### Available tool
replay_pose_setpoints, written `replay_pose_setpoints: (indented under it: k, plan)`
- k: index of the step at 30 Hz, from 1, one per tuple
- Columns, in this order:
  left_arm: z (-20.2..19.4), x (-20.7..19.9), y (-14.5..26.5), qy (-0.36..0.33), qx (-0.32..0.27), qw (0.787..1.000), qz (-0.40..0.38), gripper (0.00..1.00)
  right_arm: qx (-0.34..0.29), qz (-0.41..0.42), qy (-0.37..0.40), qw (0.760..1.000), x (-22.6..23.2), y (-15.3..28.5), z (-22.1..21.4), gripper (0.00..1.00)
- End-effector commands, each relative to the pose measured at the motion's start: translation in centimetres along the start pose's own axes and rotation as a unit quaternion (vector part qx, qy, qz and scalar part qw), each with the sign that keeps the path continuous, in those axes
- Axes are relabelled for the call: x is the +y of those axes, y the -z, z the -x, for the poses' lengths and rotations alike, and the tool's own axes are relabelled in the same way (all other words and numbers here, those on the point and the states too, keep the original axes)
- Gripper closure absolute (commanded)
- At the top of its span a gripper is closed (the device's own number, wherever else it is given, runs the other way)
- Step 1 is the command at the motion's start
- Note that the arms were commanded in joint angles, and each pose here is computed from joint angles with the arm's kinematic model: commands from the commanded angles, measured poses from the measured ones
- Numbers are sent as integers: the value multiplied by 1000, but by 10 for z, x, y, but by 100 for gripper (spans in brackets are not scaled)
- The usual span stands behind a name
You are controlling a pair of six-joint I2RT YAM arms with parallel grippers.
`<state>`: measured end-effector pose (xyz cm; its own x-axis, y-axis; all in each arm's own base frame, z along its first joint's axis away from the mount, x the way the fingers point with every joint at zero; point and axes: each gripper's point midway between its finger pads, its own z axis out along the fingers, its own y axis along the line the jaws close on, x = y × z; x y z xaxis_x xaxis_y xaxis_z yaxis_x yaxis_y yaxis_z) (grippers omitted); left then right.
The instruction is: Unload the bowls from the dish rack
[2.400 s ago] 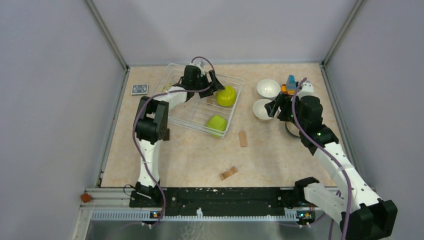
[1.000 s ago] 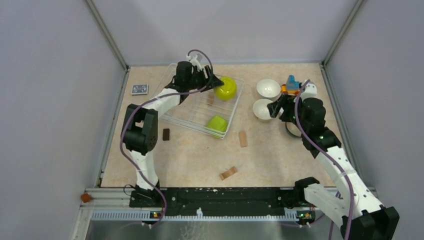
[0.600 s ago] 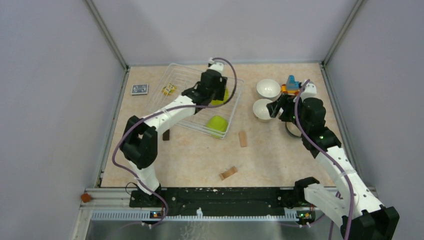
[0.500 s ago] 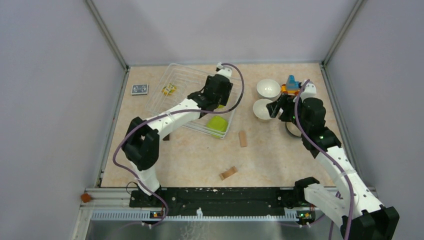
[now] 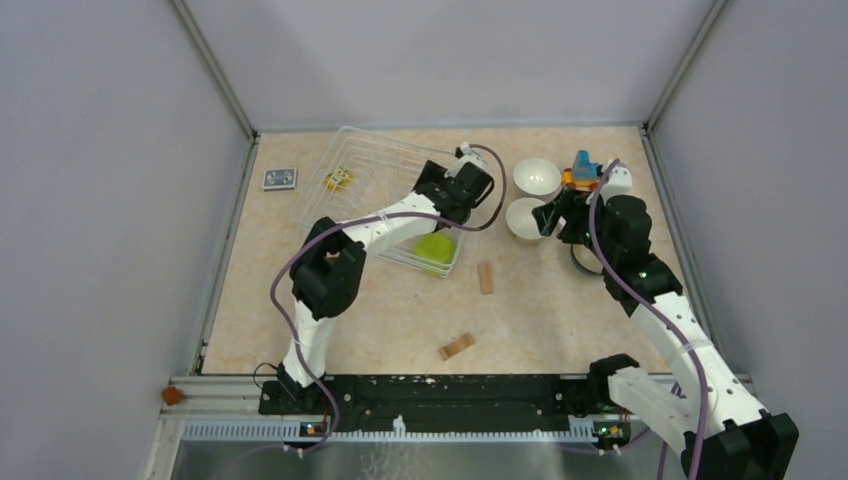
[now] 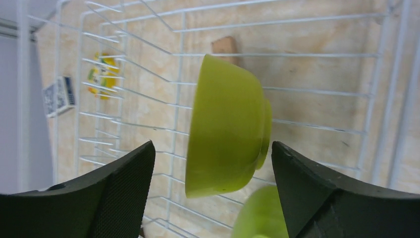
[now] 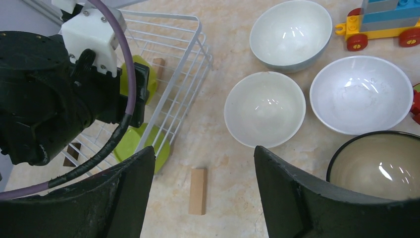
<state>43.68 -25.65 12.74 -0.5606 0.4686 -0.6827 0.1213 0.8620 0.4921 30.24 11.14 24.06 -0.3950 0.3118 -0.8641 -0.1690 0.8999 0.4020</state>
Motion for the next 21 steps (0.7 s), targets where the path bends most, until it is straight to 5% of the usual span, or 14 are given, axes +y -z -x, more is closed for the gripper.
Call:
replay_pose_setpoints:
  k: [1, 6, 21]
  plan:
    - [11, -17, 14, 47, 0, 995, -86, 6, -16, 11, 3, 1000, 6, 2, 6, 28]
    - [5, -34, 12, 85, 23, 980, -180, 11, -17, 9, 5, 1000, 4, 4, 5, 28]
    - [4, -43, 13, 105, 26, 963, -245, 70, -18, 5, 6, 1000, 2, 6, 3, 28]
